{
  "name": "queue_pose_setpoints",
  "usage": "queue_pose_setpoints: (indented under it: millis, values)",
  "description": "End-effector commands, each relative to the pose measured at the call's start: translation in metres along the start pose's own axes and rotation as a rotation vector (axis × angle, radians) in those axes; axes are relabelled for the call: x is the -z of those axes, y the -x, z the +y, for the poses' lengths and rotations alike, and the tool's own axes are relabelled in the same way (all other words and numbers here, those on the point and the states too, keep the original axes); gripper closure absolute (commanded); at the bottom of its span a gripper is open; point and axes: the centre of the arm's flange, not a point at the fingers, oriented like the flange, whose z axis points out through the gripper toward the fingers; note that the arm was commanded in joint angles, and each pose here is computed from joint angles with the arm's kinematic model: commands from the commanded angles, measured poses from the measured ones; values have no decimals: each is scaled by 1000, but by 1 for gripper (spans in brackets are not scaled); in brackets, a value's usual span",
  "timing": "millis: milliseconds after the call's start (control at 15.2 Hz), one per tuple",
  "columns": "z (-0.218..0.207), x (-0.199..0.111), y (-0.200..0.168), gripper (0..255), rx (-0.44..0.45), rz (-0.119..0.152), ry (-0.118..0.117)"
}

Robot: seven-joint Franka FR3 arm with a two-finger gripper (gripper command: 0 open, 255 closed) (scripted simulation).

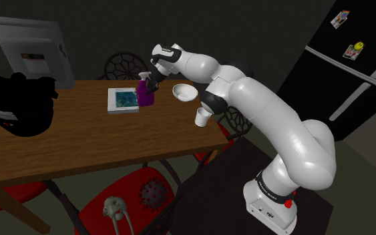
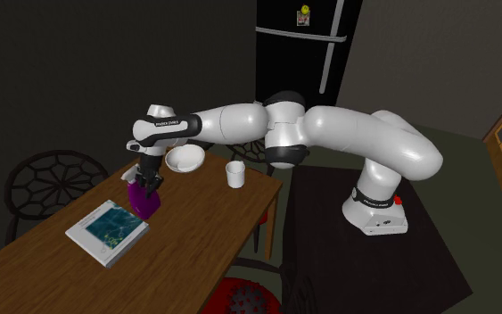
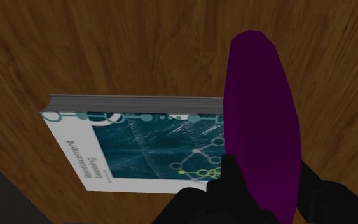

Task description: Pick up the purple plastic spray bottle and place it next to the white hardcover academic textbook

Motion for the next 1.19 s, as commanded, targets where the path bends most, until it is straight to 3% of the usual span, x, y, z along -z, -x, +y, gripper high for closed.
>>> queue_pose_setpoints:
  millis: [0, 330, 594, 1122]
  values:
    - [-2, -6, 0, 0, -1, 0, -9]
    - [-2, -6, 1, 0, -1, 0, -9]
    - [-2, 44, 1, 0, -1, 0, -9]
    - [-2, 44, 1, 0, -1, 0, -9]
